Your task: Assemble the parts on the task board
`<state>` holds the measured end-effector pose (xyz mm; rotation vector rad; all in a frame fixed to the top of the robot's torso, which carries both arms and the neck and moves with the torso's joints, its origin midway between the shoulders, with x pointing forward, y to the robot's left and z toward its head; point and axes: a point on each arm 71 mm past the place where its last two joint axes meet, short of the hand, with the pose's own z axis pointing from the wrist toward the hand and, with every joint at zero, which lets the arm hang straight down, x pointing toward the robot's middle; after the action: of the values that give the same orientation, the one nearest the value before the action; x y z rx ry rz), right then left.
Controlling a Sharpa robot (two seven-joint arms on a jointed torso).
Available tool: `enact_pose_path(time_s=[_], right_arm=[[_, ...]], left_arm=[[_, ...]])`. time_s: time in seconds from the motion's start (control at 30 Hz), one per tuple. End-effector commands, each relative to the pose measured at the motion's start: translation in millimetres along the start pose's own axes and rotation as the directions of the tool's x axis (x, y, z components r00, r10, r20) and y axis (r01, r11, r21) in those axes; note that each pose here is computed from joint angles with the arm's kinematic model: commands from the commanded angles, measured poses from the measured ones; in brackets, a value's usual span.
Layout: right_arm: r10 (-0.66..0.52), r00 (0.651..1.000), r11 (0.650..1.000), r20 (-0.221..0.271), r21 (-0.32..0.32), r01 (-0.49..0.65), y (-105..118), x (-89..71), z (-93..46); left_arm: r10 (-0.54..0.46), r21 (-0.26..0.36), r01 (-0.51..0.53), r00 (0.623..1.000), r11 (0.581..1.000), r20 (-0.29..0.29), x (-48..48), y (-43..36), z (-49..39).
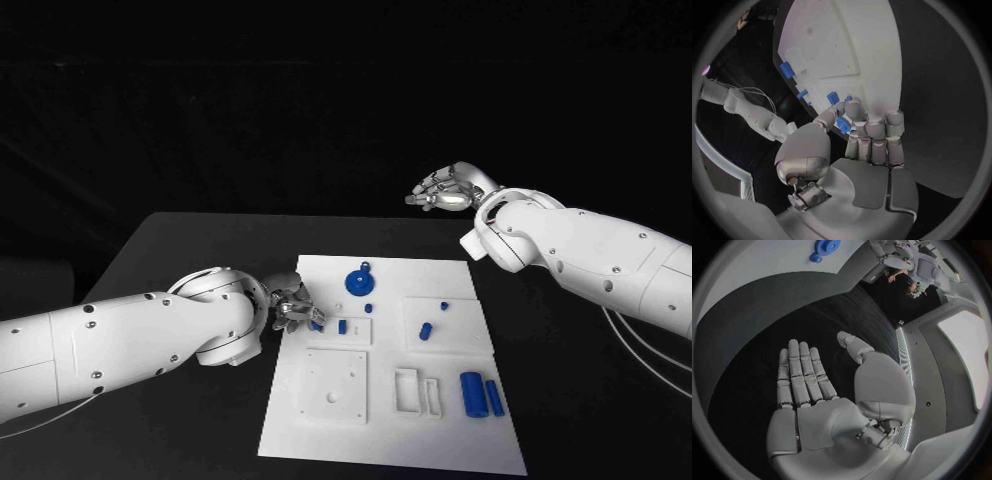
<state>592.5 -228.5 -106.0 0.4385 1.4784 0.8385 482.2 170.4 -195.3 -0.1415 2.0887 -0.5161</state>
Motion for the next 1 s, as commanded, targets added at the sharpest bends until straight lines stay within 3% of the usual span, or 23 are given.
enact_pose_path(time_s=[0.03,1.0], right_arm=[[0.001,1.0,1.0,-0.014,-0.012,-0.002,1,1.7,-0.1],[0.003,1.0,1.0,-0.018,-0.013,-0.004,1,3.3,-1.5]], left_arm=[[0.014,0.011,-0.014,1.0,1.0,0.026,-0.9,-2.9,0.1],[0.105,0.024,-0.105,0.994,0.994,-0.022,11.5,-7.2,3.5]])
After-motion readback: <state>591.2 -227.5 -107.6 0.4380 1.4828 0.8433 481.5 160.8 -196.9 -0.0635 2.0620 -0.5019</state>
